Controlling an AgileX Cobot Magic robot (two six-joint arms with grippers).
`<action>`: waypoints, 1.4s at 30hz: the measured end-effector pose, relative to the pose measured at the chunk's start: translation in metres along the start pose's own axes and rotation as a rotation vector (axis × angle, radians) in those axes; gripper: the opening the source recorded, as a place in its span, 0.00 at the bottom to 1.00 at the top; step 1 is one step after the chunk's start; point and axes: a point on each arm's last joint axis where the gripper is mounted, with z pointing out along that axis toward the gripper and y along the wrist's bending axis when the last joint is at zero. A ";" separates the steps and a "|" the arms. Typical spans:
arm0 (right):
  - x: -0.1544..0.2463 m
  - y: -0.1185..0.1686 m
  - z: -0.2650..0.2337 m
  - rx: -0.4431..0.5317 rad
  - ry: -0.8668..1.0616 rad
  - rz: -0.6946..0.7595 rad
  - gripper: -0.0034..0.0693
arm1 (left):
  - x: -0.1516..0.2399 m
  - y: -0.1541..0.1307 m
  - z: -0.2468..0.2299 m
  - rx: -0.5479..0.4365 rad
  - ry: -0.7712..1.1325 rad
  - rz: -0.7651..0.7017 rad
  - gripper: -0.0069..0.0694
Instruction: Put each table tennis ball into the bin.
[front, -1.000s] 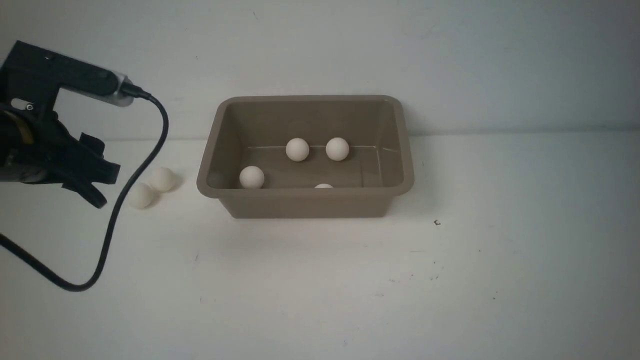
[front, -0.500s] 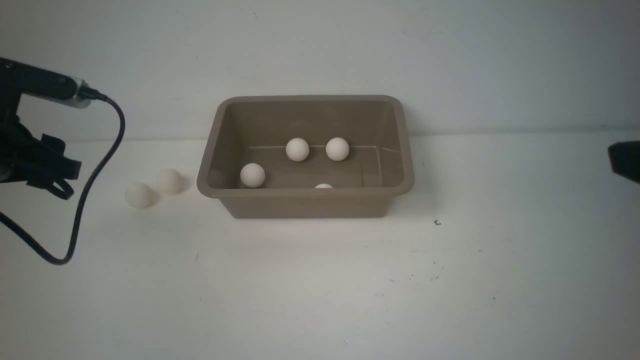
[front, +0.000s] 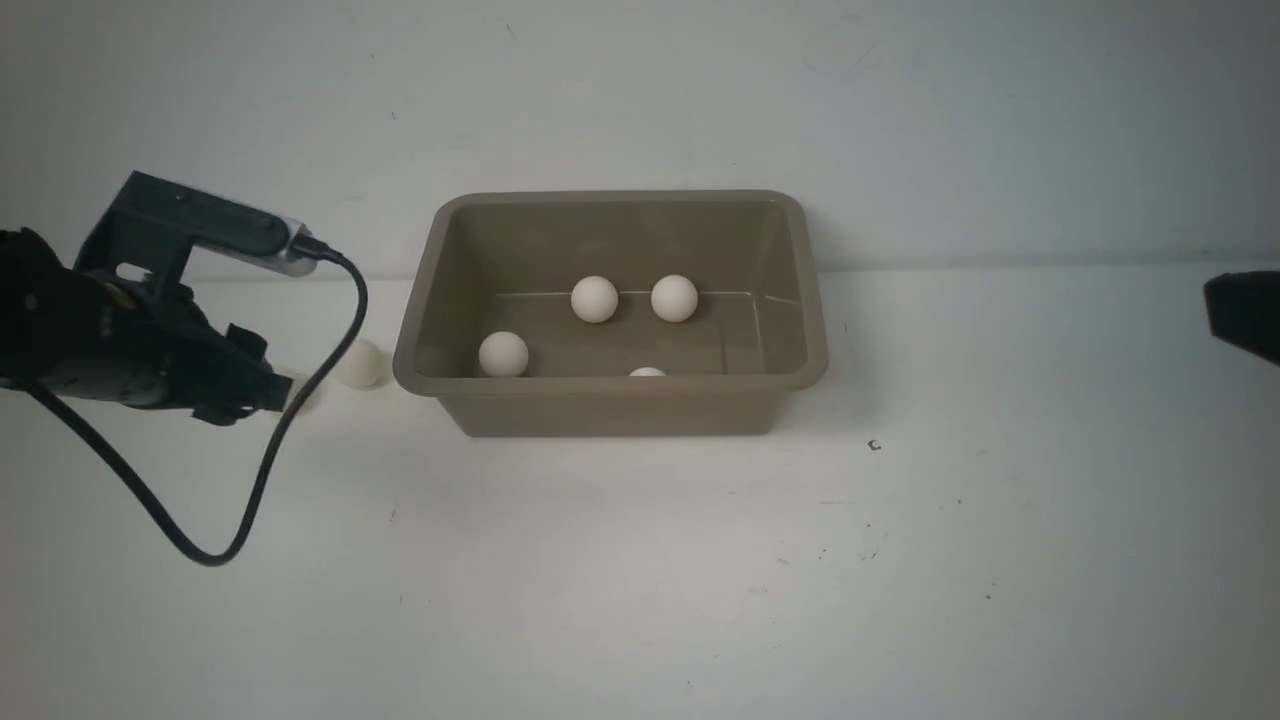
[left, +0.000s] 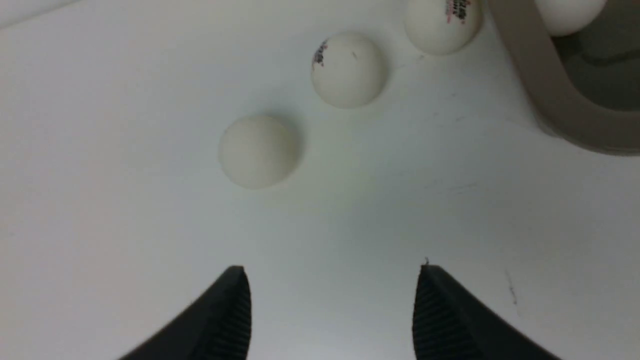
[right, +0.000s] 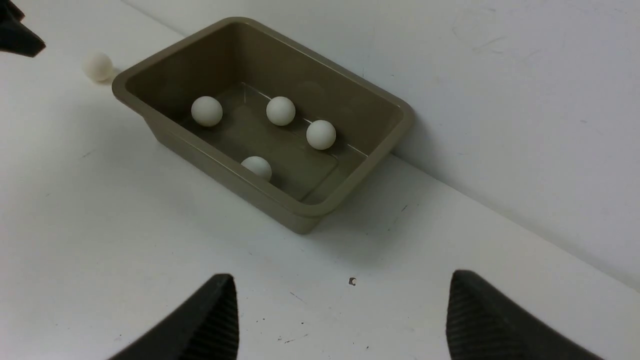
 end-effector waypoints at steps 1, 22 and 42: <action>0.000 0.000 0.000 -0.001 -0.001 0.001 0.74 | 0.000 -0.001 0.000 0.007 0.000 -0.007 0.61; -0.002 0.002 0.000 -0.021 -0.018 0.026 0.74 | -0.030 0.030 -0.024 0.090 -0.046 0.175 0.61; -0.002 0.005 0.000 -0.052 -0.018 0.064 0.74 | -0.066 0.089 0.051 0.270 0.171 0.191 0.61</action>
